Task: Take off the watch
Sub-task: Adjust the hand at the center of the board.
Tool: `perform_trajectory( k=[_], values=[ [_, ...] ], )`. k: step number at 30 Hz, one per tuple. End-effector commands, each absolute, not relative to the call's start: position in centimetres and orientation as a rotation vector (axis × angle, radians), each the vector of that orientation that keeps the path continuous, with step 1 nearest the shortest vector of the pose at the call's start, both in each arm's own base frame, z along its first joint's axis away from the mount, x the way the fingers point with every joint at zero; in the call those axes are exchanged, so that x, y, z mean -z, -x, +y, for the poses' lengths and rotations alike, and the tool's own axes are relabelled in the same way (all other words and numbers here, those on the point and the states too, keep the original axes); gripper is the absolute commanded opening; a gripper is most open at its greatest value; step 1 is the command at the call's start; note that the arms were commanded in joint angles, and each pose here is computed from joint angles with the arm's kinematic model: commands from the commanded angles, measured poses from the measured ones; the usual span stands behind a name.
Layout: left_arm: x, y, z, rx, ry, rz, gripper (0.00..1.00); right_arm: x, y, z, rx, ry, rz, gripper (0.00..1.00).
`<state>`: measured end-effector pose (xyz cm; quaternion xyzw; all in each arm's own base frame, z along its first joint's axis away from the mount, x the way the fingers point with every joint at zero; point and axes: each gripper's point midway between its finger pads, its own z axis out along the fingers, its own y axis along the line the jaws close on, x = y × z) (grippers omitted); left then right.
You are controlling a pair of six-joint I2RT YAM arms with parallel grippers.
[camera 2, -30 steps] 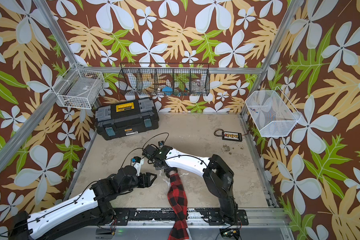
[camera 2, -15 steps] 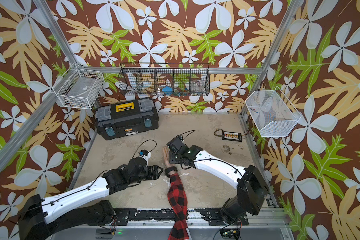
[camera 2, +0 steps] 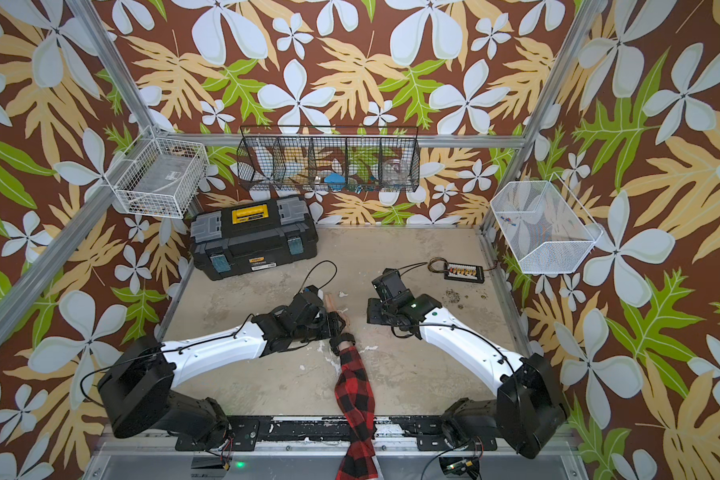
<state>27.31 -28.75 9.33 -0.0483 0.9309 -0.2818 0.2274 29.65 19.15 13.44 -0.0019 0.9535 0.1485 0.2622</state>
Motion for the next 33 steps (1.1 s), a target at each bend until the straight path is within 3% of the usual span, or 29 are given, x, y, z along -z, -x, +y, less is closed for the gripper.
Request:
perform_trajectory(
  k=[1,6,16,24,33],
  values=[
    [-9.5,-28.2,-30.4,0.879,0.117,2.555,0.77,-13.6,-30.0,19.0,-0.4,0.045,2.568,0.59],
    [-8.1,-28.9,-31.6,0.895,0.085,2.595,0.74,-13.5,-30.2,18.6,-0.394,0.038,2.567,0.59],
    [-6.6,-29.1,-32.7,0.917,0.055,2.626,0.55,-13.2,-30.3,18.0,-0.375,0.024,2.576,0.59],
    [-10.6,-29.3,-33.6,1.02,-0.001,2.53,0.36,-13.5,-30.2,17.7,-0.364,0.017,2.573,0.59],
    [-11.4,-28.3,-33.4,1.075,-0.04,2.498,0.3,-13.2,-30.0,17.7,-0.372,0.007,2.58,0.59]
  ],
)
